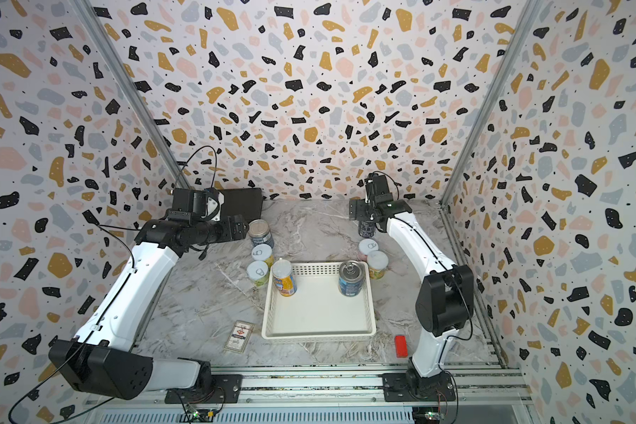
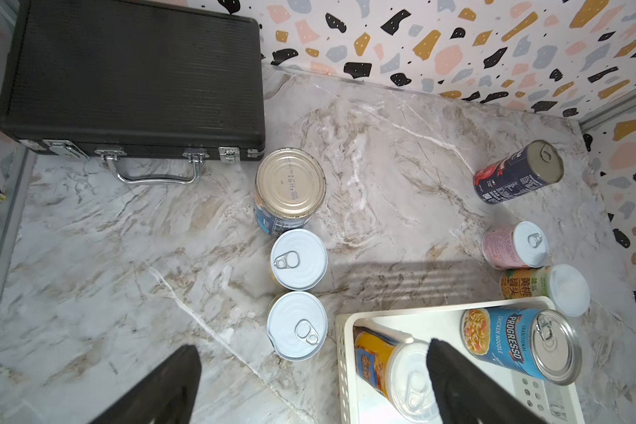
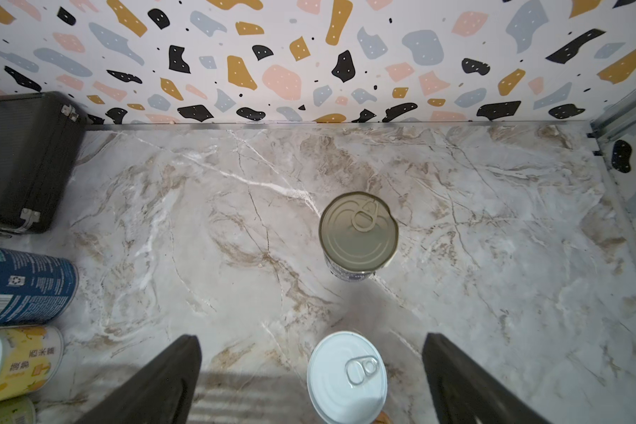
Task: Put the canned food in the basket
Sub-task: Pick up the canned food from the center of the board.
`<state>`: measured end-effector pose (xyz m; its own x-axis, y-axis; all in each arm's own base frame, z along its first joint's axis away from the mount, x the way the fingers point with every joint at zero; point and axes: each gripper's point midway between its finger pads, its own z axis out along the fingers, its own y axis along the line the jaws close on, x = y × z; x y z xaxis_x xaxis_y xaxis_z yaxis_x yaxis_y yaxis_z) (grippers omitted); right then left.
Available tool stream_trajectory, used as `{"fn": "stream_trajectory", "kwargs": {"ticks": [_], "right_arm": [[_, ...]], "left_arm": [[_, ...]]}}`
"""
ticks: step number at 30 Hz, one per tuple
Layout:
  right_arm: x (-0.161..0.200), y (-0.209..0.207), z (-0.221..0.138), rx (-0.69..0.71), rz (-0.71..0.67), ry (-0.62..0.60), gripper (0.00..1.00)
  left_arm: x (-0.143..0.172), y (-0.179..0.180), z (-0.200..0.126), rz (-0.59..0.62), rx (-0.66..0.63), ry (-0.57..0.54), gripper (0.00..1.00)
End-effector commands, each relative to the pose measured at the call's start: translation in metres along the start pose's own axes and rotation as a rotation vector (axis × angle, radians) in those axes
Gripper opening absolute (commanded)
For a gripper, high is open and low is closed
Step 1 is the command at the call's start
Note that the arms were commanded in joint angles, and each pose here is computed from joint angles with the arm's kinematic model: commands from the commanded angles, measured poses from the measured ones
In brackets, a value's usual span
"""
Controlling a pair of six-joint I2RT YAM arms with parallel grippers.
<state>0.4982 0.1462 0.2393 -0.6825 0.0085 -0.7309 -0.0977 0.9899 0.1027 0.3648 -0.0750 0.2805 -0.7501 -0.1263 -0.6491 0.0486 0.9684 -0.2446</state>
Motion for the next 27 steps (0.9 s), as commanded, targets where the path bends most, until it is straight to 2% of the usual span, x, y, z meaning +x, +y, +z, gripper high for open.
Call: {"fn": "stream_trajectory", "kwargs": {"ticks": [1,7,11,16,22,27], "right_arm": [[0.002,-0.002,0.003,-0.013,-0.016,0.068,1.0],[0.003,-0.017,0.031,0.007,0.0,0.126,1.0],[0.005,-0.014,0.044,-0.01,0.0,0.152,1.0],[0.008,-0.017,0.061,0.005,-0.023,0.19,1.0],[0.009,-0.023,0.074,0.037,-0.035,0.205,1.0],[0.006,-0.026,0.08,0.05,-0.025,0.201,1.0]], "left_arm": [[-0.013,0.001,-0.012,-0.01,-0.006,-0.041,1.0],[-0.004,0.012,-0.002,-0.029,-0.059,0.017,1.0],[-0.003,0.023,-0.009,-0.031,-0.127,0.004,1.0],[0.002,0.027,-0.011,-0.025,-0.146,0.016,1.0],[-0.001,0.035,-0.027,-0.027,-0.175,-0.045,1.0],[-0.002,0.033,-0.028,-0.046,-0.142,-0.049,1.0]]}}
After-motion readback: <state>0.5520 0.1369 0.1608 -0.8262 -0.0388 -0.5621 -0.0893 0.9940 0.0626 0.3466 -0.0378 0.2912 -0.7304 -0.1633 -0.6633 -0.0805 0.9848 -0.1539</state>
